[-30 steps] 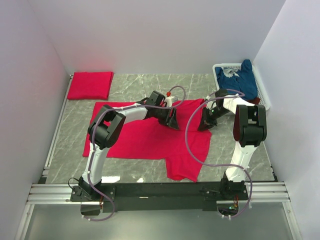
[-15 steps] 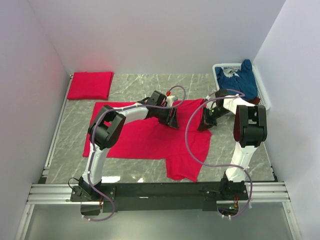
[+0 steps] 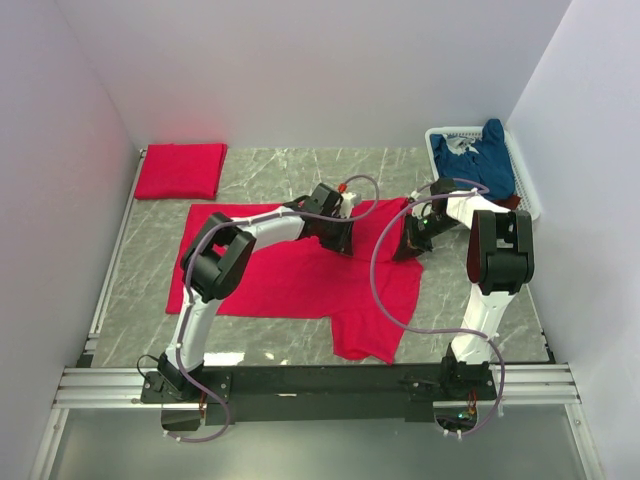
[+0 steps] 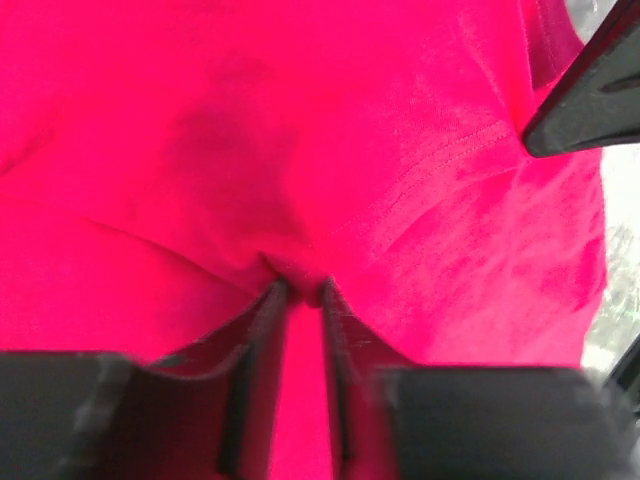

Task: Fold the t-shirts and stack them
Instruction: Fold the tshirt

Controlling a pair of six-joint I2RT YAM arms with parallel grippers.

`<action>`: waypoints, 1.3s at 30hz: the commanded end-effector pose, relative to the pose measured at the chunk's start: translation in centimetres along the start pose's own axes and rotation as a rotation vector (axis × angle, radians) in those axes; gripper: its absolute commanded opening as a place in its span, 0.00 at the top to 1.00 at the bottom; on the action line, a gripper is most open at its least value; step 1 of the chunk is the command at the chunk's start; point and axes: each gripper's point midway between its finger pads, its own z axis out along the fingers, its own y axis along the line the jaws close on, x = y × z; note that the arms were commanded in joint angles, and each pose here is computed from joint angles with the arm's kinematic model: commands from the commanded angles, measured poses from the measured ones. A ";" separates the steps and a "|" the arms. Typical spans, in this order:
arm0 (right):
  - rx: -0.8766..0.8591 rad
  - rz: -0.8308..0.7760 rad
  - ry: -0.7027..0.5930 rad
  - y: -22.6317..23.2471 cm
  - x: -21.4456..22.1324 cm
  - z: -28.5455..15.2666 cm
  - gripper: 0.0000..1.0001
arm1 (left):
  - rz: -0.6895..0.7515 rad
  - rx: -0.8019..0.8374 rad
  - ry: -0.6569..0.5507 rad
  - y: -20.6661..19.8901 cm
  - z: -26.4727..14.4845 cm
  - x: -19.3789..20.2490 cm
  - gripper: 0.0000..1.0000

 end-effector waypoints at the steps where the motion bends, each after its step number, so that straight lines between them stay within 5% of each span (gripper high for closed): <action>1: -0.047 -0.060 -0.032 1.9 0.1 -1.5 1.00 | 0.028 -0.054 0.016 0.6 0.9 0.4 0.79; 2: -0.047 -0.064 -0.035 1.9 0.0 -1.5 1.00 | 0.028 -0.056 0.014 0.7 0.9 0.3 0.79; 5: -0.069 -0.073 -0.038 2.5 0.0 -1.8 1.00 | 0.033 -0.050 -0.006 -0.1 -0.4 -0.5 0.99; 14: -0.116 -0.101 -0.074 4.2 0.5 -3.3 1.00 | 0.027 0.000 -0.094 -1.5 -5.4 -2.8 0.99; 39: -0.064 -0.105 0.015 2.5 4.6 -3.4 1.00 | 0.005 0.126 0.031 -3.3 -6.1 0.7 0.99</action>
